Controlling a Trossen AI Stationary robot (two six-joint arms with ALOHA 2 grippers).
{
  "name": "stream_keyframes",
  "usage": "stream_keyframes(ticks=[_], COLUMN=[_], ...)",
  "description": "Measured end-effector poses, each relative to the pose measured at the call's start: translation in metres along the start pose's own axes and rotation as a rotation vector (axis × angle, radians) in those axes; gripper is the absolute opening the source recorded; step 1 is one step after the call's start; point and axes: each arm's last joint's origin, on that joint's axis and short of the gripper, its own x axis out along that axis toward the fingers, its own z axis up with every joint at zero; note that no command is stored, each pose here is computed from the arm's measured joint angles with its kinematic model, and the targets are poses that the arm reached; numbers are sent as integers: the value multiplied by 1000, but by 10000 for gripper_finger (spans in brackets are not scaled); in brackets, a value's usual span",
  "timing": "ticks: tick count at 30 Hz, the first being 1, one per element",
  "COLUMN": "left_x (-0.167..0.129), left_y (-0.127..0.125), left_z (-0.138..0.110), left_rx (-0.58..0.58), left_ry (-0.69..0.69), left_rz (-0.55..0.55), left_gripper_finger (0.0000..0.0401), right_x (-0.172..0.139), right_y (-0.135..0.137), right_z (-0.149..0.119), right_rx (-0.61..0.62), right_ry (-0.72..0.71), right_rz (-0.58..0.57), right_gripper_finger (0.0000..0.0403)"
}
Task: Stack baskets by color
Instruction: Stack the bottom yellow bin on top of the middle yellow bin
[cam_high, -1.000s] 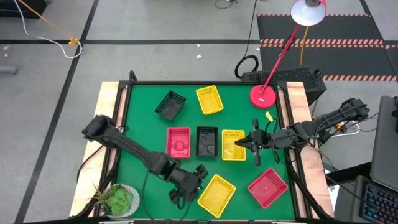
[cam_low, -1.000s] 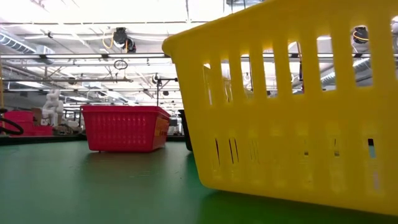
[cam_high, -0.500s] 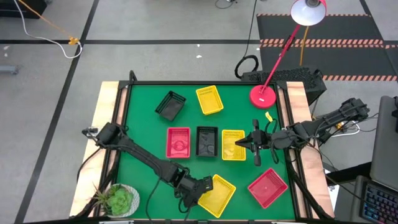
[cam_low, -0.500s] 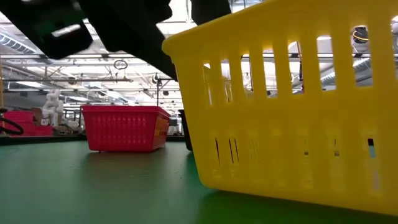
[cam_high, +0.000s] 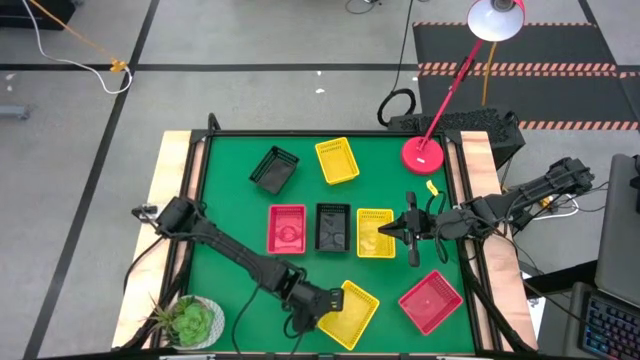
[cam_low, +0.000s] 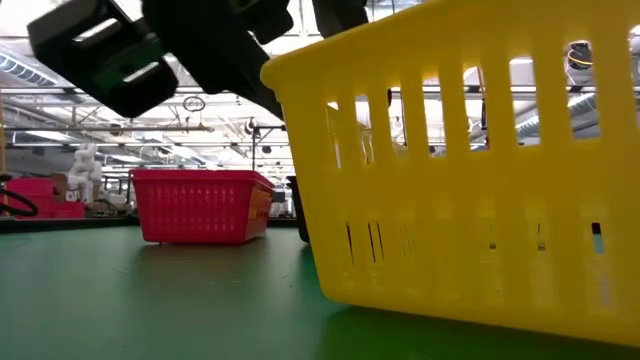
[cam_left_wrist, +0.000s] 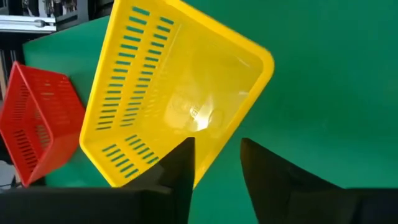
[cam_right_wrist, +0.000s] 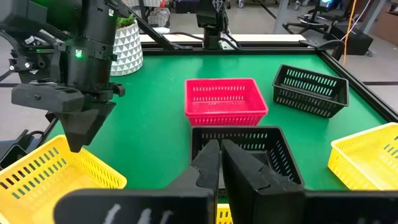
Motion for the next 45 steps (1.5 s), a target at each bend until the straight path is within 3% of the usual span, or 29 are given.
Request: stream_keyframes(ticks=[10, 19, 29, 45], left_x=[7, 9, 8, -32], left_y=[-2, 2, 4, 18], left_z=[-2, -3, -1, 9], left_rx=[82, 64, 18, -45], left_ry=[-60, -69, -77, -111], left_rz=[-29, 6, 29, 118], left_gripper_finger=[68, 11, 11, 9], right_x=[0, 0, 0, 0], right_y=[0, 0, 0, 0], right_z=[0, -1, -2, -2], right_rx=[-1, -5, -7, -6], right_ry=[2, 10, 15, 15], right_rz=[-1, -4, -6, -5], right_gripper_finger=[11, 11, 11, 11])
